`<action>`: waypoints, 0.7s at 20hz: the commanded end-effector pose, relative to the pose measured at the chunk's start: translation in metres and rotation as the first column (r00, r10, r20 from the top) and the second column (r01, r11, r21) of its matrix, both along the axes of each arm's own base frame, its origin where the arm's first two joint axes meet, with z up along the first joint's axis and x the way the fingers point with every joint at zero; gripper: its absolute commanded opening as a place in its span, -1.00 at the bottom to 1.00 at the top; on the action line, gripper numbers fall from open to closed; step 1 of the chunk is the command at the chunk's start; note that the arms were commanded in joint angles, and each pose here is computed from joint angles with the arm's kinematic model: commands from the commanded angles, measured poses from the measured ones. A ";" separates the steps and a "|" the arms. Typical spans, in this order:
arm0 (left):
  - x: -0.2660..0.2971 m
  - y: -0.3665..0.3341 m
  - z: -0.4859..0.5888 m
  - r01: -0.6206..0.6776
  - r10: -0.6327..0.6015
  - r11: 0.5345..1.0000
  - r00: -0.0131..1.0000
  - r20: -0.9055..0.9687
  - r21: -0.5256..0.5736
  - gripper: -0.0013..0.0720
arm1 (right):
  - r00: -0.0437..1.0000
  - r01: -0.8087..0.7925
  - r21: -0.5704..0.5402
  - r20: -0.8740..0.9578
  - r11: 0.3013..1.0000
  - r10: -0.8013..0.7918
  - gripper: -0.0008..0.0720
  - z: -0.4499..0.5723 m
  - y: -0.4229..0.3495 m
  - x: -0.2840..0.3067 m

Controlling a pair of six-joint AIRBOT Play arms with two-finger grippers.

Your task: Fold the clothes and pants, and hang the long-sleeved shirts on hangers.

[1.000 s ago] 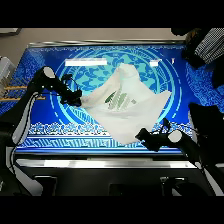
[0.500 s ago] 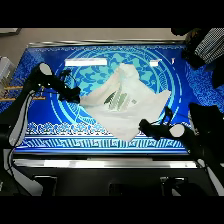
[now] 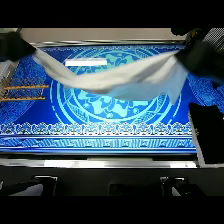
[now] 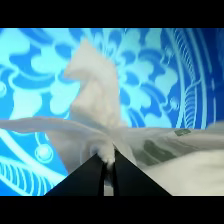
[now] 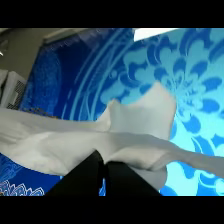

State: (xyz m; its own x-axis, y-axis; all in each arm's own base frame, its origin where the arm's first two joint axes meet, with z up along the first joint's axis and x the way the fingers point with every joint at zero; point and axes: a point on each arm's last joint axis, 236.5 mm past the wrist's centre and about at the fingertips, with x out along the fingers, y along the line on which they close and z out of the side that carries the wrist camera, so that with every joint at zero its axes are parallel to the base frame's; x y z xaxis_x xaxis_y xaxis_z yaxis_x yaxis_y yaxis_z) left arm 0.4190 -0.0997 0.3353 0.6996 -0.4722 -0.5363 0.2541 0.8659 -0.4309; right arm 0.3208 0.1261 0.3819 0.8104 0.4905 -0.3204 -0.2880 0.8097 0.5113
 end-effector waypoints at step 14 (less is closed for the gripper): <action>-0.024 0.053 0.047 -0.305 0.309 0.951 0.936 0.168 -0.050 -0.91 | 0.953 0.071 -0.181 -0.278 0.981 -0.120 -0.89 -0.050 -0.034 0.051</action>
State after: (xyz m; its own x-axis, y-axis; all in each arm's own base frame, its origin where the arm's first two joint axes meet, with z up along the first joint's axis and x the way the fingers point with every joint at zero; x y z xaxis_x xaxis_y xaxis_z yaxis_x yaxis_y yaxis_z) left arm 0.3463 -0.0420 0.4423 0.9445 -0.2130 -0.2500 0.0971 0.9082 -0.4071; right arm 0.3245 0.0934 0.4027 0.8264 0.3588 -0.4339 -0.1605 0.8888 0.4292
